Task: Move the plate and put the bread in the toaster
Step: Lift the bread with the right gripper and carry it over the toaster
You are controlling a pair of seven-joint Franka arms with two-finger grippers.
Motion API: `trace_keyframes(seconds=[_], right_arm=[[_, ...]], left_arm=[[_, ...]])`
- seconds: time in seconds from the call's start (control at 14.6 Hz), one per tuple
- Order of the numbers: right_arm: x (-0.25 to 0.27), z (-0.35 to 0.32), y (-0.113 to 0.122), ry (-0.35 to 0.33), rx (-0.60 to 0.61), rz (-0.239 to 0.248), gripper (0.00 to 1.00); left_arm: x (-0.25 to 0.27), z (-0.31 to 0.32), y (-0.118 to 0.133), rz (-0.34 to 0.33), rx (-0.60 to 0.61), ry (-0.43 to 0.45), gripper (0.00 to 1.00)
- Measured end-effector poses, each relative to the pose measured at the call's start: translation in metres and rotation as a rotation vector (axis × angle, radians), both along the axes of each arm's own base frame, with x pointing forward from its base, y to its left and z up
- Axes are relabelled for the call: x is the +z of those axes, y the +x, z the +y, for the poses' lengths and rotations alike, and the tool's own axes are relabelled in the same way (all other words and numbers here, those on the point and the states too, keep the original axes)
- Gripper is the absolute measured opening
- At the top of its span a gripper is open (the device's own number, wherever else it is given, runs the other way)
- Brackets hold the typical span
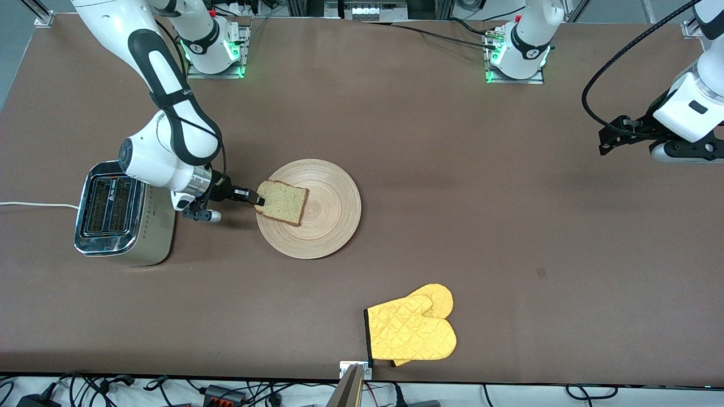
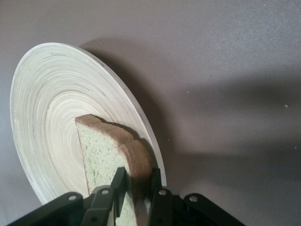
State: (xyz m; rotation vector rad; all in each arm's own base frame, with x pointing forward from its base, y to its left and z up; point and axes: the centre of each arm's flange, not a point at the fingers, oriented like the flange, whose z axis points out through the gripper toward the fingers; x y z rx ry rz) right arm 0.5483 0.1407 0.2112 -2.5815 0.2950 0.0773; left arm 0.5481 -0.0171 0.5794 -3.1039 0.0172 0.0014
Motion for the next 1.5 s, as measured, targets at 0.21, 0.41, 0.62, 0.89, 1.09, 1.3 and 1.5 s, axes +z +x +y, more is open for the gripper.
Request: trace_keyframes(seconds=[0.21, 0.41, 0.62, 0.89, 1.09, 1.3, 1.5], right_arm=[[0.001, 0.001, 0.0, 0.001, 0.001, -0.002, 0.17], [0.003, 0.002, 0.002, 0.002, 0.002, -0.006, 0.09], [0.024, 0.004, 0.017, 0.015, 0.001, -0.053, 0.09], [0.064, -0.02, 0.042, 0.011, 0.035, -0.1, 0.08], [0.103, -0.054, 0.065, 0.028, 0.103, -0.068, 0.08], [0.145, -0.092, 0.08, 0.011, 0.177, -0.026, 0.08], [0.183, -0.114, 0.084, -0.08, 0.232, 0.063, 0.08]], left_arm=[[0.0, -0.001, -0.001, 0.005, -0.002, 0.0, 1.0], [0.0, -0.002, -0.001, 0.006, -0.004, 0.0, 1.0], [0.0, -0.007, -0.001, 0.005, -0.01, 0.001, 1.0], [0.0, -0.007, -0.001, 0.004, -0.011, 0.001, 1.0], [0.0, -0.008, -0.001, 0.004, -0.012, 0.001, 1.0], [-0.001, -0.007, -0.002, 0.016, -0.01, 0.001, 1.0], [-0.001, -0.007, -0.002, 0.02, -0.01, 0.001, 1.0]])
